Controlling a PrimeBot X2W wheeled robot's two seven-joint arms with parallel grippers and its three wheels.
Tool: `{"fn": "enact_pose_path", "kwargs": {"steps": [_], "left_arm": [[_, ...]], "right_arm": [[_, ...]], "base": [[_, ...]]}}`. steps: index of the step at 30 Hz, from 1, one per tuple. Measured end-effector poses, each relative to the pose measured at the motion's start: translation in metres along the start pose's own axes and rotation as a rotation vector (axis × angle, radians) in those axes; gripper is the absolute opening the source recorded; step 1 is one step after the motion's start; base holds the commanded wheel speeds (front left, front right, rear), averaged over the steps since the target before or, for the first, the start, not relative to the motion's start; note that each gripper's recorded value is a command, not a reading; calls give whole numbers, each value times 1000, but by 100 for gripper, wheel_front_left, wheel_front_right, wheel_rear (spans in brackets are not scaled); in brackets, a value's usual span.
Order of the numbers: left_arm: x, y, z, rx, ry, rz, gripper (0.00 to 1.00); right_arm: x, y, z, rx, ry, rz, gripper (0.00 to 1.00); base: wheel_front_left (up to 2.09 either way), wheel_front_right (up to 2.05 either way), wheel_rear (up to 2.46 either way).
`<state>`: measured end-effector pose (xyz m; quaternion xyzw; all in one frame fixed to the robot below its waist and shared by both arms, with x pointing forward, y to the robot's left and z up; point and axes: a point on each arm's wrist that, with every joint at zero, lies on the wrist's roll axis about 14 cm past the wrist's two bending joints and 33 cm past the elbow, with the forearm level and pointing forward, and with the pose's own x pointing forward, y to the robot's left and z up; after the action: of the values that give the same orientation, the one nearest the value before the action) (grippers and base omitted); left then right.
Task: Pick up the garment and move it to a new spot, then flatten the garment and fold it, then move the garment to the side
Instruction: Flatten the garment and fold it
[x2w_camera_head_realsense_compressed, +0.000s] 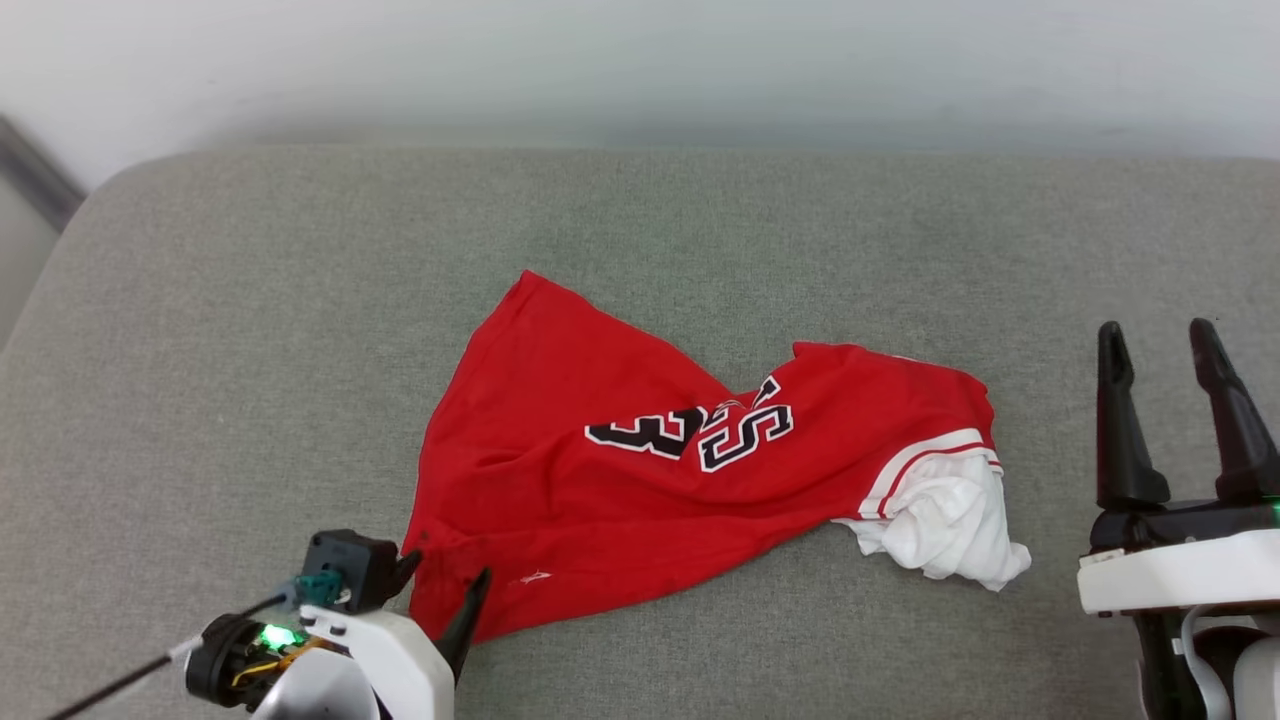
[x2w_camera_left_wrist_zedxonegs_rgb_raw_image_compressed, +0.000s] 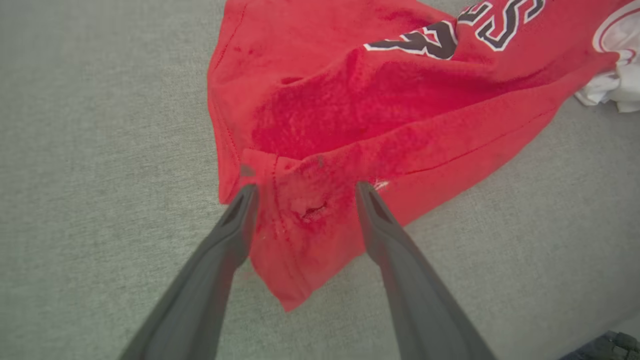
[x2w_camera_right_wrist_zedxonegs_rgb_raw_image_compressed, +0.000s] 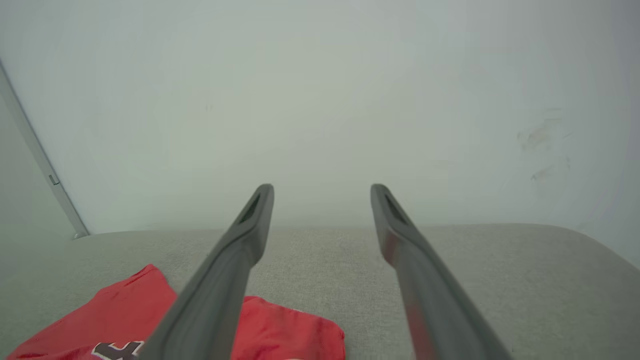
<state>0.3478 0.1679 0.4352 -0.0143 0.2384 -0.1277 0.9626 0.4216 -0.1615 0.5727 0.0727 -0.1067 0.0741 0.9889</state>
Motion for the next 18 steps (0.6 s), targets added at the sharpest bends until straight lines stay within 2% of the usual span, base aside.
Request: {"fn": "enact_pose_path", "kwargs": {"steps": [3, 4, 11, 13, 14, 15, 16, 18], "left_arm": [[1, 4, -10, -11, 89, 22, 100], [3, 8, -25, -1, 172, 35, 100], [9, 1, -62, -33, 304, 5, 100], [11, 0, -64, -61, 301, -5, 100], [12, -1, -65, -72, 301, -11, 80], [13, -2, -66, -69, 301, -17, 29], [13, -2, -65, -70, 294, -20, 0], [14, -5, -60, -78, 262, -35, 0]], "right_arm": [[2, 4, -9, 7, 23, 8, 100], [3, 4, -18, 10, 47, 7, 100], [7, -1, -29, 4, 70, -7, 100], [7, -1, -30, 3, 73, -7, 100], [7, -1, -30, 0, 73, -6, 100], [7, -1, -30, -1, 76, -5, 100], [6, 0, -31, -1, 79, -2, 100], [5, 2, -29, -2, 79, 3, 100]], "base": [[0, 0, 0], [0, 0, 0], [0, 0, 0], [0, 0, 0], [0, 0, 0], [0, 0, 0], [0, 0, 0], [0, 0, 0]]}}
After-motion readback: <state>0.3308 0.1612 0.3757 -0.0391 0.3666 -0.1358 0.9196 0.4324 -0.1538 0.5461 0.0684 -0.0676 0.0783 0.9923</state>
